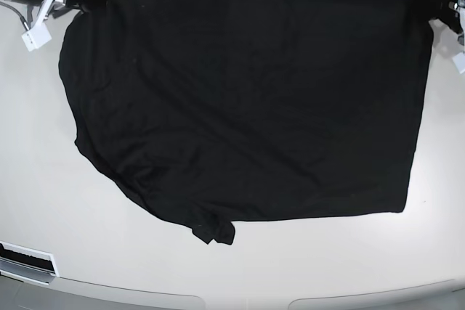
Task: Layout the t-shirt on the table in an organized manner, then fold the t-shirt properly
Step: 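Hold the shirt with both grippers and pull it apart to stretch it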
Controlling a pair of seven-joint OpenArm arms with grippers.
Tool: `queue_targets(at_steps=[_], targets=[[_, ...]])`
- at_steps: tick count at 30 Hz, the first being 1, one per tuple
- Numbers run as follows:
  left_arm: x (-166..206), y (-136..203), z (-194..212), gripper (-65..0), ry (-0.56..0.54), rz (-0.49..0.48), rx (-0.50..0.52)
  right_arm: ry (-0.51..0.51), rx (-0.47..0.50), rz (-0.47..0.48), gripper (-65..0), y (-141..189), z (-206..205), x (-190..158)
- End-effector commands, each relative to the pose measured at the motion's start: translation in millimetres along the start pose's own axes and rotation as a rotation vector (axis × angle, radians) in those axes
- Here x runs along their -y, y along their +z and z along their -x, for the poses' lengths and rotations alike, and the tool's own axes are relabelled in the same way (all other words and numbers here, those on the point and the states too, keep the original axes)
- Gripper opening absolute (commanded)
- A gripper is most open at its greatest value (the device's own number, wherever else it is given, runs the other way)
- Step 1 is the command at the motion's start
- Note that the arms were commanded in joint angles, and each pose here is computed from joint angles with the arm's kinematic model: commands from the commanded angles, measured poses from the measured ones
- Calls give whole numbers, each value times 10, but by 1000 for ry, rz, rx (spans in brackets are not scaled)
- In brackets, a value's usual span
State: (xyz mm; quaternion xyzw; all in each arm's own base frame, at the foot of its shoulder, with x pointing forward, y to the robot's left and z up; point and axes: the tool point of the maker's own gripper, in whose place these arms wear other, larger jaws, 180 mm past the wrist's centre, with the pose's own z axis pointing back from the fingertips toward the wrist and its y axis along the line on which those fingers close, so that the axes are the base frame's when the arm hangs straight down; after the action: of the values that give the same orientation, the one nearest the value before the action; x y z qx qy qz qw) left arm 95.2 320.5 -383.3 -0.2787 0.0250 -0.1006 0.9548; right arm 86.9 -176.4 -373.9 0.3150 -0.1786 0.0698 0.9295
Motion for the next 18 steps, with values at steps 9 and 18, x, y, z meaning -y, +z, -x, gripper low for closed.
queue_targets(at_steps=[9,18], targets=[[28,122,-79,-650,-65,-14,-2,31,-40,-2,-650,131,166,-164],[-137,502,-129,-650,-99,-116,-52,31,-77,36,-650,141,252,-98]])
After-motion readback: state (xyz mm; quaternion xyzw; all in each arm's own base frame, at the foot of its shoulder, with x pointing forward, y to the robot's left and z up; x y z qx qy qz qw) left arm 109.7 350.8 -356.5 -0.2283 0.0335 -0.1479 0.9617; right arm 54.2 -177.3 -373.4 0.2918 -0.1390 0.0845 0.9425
